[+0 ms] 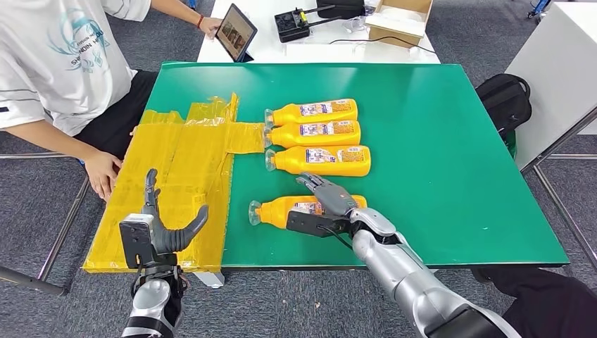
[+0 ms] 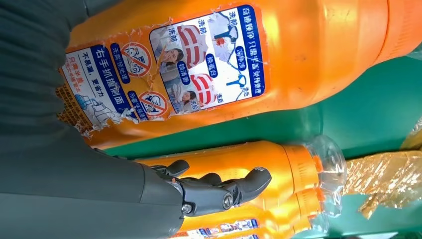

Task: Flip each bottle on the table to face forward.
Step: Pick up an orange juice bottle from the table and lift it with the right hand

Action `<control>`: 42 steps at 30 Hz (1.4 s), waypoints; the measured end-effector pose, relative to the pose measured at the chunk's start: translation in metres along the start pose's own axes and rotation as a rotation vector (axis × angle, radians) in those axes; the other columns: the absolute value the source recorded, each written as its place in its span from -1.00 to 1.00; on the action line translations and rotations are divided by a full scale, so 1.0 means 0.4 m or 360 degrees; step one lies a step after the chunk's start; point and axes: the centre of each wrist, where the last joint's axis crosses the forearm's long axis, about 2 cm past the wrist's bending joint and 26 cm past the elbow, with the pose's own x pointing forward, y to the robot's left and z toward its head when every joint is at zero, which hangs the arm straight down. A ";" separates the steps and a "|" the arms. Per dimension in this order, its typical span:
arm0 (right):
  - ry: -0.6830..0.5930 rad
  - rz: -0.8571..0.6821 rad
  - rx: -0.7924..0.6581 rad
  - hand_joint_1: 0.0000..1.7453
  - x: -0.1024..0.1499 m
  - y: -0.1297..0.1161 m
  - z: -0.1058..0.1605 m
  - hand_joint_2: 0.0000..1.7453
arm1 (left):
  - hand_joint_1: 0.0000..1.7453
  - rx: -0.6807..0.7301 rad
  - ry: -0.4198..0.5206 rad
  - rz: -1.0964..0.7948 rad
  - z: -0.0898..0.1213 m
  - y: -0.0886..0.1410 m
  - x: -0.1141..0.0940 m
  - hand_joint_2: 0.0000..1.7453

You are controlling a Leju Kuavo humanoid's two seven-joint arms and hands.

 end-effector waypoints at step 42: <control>0.0072 0.0142 0.0009 -1.00 -0.064 -0.064 0.020 1.00 | -1.00 0.0031 0.0075 -0.0004 0.024 0.031 -0.022 1.00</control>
